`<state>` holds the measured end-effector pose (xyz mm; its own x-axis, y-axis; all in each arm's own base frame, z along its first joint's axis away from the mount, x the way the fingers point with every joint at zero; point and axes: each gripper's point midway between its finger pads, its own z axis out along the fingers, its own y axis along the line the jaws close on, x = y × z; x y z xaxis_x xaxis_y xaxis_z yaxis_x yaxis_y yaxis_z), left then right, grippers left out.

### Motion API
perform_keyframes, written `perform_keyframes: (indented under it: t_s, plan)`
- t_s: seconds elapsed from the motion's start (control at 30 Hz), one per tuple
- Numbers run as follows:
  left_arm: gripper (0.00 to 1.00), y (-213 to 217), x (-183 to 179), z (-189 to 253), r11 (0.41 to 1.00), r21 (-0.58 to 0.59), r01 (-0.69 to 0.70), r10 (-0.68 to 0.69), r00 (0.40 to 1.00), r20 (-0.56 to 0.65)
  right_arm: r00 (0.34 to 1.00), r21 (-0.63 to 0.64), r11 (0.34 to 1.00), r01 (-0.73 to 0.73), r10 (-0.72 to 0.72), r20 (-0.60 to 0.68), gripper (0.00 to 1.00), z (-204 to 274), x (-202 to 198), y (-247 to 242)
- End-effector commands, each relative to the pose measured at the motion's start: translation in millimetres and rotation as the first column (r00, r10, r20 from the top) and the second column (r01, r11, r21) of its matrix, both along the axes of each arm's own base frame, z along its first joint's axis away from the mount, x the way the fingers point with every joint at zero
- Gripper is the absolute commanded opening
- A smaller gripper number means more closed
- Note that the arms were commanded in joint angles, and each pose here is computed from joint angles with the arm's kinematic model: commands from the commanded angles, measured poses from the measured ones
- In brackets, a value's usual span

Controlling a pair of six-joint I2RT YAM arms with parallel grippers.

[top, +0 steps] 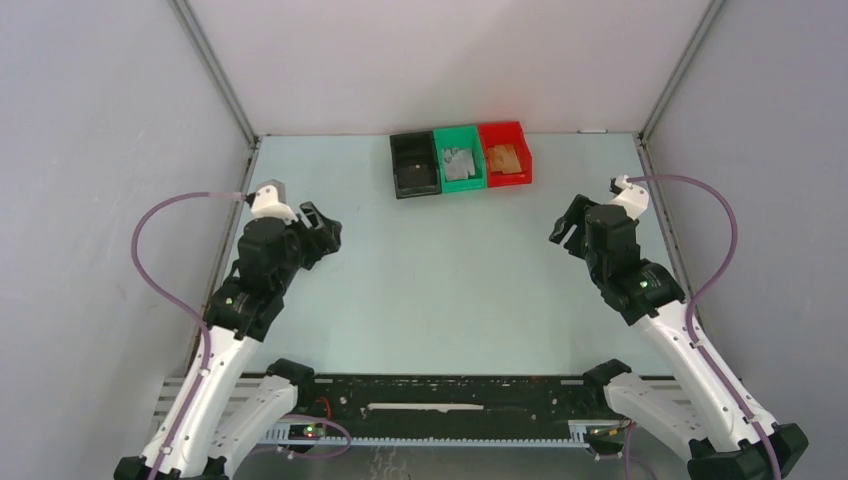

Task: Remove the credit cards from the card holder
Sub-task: Move the card holder to the center of the board.

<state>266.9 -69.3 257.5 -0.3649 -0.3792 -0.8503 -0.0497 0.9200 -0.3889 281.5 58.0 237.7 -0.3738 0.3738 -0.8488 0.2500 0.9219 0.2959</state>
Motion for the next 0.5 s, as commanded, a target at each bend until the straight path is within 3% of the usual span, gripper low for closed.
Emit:
perform_keyframes:
  t_s: [0.0, 0.17, 0.27, 0.33, 0.47]
  plan:
    - [0.74, -1, 2, 7, 1.000, -0.015, 0.001, 0.000, 0.999, 0.051, 0.999, 0.008, 0.999, 0.033, -0.034, 0.032, 0.79, 14, 0, -6]
    - [0.76, 1, 3, 4, 1.000, -0.003, -0.005, 0.005, 0.999, 0.046, 0.999, 0.010, 0.999, 0.035, -0.035, 0.029, 0.79, 13, 1, -6]
    - [0.87, 2, 3, 0, 1.000, 0.017, -0.004, 0.003, 0.999, 0.035, 0.999, 0.020, 0.999, 0.037, -0.037, 0.035, 0.79, 12, 0, -6]
    - [0.90, 14, 6, -6, 0.996, 0.035, -0.078, 0.077, 0.997, 0.008, 0.999, 0.025, 0.999, 0.036, -0.037, 0.034, 0.79, 8, 0, -5]
    - [0.90, 50, 10, -36, 0.950, 0.162, -0.265, 0.293, 0.939, -0.180, 0.999, 0.039, 0.999, 0.036, -0.038, 0.030, 0.79, 4, 0, -3]
